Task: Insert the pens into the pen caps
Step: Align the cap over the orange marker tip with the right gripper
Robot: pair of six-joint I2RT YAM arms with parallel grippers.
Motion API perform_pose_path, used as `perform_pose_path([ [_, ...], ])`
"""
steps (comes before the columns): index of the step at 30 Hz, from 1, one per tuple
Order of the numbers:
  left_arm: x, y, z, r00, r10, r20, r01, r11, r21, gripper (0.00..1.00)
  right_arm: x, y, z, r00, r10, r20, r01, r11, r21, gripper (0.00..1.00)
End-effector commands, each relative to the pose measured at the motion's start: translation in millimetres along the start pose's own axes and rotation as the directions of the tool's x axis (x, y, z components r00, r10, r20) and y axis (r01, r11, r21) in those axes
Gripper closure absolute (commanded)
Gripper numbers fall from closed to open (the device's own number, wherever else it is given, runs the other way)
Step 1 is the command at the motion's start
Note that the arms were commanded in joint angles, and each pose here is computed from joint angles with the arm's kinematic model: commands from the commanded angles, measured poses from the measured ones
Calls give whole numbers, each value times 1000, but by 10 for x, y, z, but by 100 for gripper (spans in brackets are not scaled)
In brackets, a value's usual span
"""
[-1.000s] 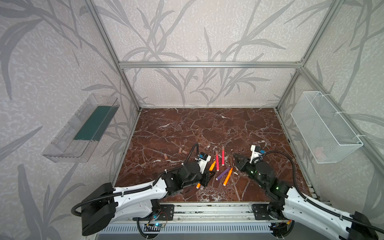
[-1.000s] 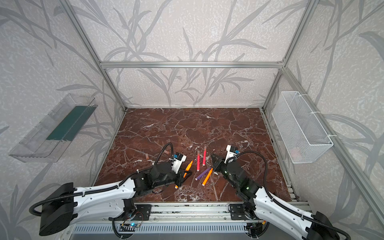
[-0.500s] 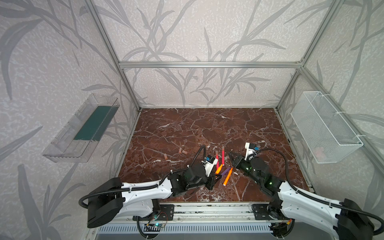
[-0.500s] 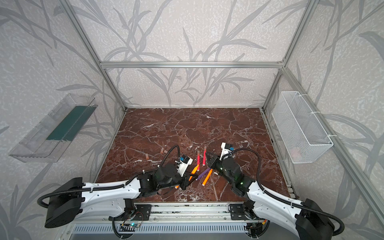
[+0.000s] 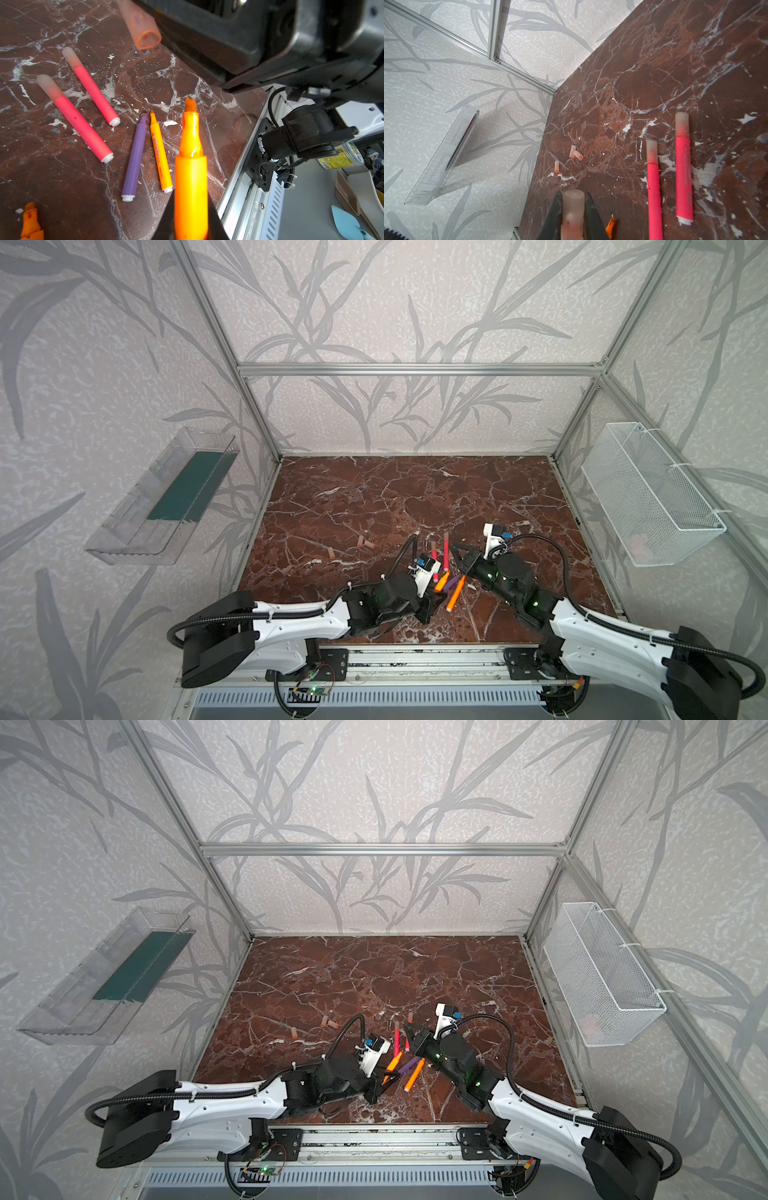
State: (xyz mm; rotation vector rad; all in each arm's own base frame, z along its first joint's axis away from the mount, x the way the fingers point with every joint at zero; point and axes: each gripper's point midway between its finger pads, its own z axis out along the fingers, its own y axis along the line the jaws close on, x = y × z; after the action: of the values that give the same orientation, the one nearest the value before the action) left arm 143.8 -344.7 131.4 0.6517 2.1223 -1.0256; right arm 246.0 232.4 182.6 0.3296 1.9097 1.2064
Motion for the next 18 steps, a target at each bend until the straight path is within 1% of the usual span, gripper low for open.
perform_pose_path([
  [1, -232, -44, -12, 996, 2, 85, -1, 1000, -12, 100, -60, 144, -62, 999, 29, 25, -27, 998, -63, 100],
  [5, -278, 26, -37, 993, -7, 121, 12, 999, -46, 100, -26, 183, -123, 999, 48, 24, -45, 994, -95, 100],
  [8, -299, 31, -33, 989, -13, 146, 19, 999, -39, 100, 5, 227, -159, 999, 40, 25, -37, 994, -107, 100],
  [18, -295, 14, -21, 989, -21, 146, 25, 999, -26, 100, 96, 287, -143, 1000, 28, 12, -26, 992, -121, 100],
])
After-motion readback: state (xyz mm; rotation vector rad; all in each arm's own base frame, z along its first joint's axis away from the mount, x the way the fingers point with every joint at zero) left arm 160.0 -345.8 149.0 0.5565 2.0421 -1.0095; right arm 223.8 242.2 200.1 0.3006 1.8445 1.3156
